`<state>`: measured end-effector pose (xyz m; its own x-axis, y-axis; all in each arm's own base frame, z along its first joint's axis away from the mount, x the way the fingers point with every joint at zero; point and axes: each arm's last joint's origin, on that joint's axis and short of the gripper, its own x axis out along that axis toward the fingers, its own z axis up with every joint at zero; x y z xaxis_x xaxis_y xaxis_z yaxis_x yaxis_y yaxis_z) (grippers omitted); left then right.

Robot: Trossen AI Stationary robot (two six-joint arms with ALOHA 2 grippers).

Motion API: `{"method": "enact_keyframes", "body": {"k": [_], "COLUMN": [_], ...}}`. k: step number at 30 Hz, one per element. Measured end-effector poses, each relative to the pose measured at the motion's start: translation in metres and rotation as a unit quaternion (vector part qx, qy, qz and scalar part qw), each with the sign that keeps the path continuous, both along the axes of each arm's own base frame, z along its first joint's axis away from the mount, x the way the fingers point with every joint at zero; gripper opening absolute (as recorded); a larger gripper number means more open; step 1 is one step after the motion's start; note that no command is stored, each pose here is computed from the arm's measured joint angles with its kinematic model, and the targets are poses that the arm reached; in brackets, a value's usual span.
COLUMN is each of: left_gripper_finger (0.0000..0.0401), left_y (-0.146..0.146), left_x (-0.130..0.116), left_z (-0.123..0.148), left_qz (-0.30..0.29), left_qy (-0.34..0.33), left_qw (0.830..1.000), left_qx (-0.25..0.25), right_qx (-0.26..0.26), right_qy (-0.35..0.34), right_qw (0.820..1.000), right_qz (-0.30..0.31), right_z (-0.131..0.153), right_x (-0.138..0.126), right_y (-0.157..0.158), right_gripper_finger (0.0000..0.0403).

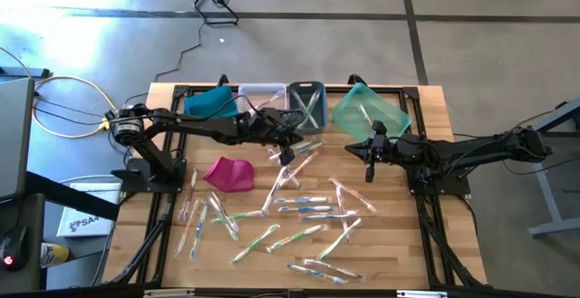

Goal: Pick & Place Toothbrushes
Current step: Put the orange toothbrush into the light blue bin

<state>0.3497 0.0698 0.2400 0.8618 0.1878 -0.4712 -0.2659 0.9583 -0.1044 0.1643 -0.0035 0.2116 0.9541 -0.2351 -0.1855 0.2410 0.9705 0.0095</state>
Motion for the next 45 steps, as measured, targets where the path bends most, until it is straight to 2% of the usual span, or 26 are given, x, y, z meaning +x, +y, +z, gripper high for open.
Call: {"method": "enact_keyframes", "body": {"k": [13, 22, 25, 30, 33, 36, 39, 42, 45], "left_gripper_finger": [0.0003, 0.0003, 0.0003, 0.0003, 0.0003, 0.0003, 0.0003, 0.0003, 0.0003], "left_y": [-0.003, -0.001, -0.003, -0.014, -0.020, -0.023, -0.023, -0.023, -0.027], "left_x": [0.002, 0.002, 0.003, 0.003, 0.003, -0.005, -0.023, -0.047, -0.070], "left_z": [0.002, 0.002, 0.003, 0.001, -0.001, -0.007, -0.012, -0.020, -0.027], "left_qz": [-0.007, 0.014, -0.025, -0.118, -0.139, -0.133, -0.117, -0.085, -0.079], "left_qy": [-0.014, -0.013, -0.016, -0.003, -0.005, -0.031, -0.046, -0.047, -0.058], "left_qw": [1.000, 1.000, 0.999, 0.993, 0.989, 0.989, 0.990, 0.992, 0.992], "left_qx": [-0.005, 0.007, 0.015, 0.030, 0.051, 0.064, 0.065, 0.076, 0.081], "right_qx": [0.006, 0.025, 0.028, 0.061, 0.077, 0.092, 0.092, 0.090, 0.090], "right_qy": [-0.002, -0.006, -0.007, -0.015, -0.020, -0.025, -0.028, -0.034, -0.037], "right_qw": [1.000, 1.000, 1.000, 0.998, 0.997, 0.995, 0.994, 0.994, 0.994], "right_qz": [-0.002, -0.006, -0.007, -0.013, -0.018, -0.033, -0.051, -0.059, -0.059], "right_z": [0.000, 0.000, 0.000, 0.000, 0.000, 0.000, 0.000, 0.001, 0.002], "right_x": [0.000, 0.000, 0.000, 0.000, 0.000, 0.000, 0.000, 0.000, 0.000], "right_y": [0.000, 0.000, 0.000, 0.000, 0.000, -0.001, -0.002, -0.002, -0.002], "right_gripper_finger": [0.0004, 0.0004, 0.0004, 0.0004, 0.0004, 0.0004, 0.0004, 0.0004, 0.0004]}}
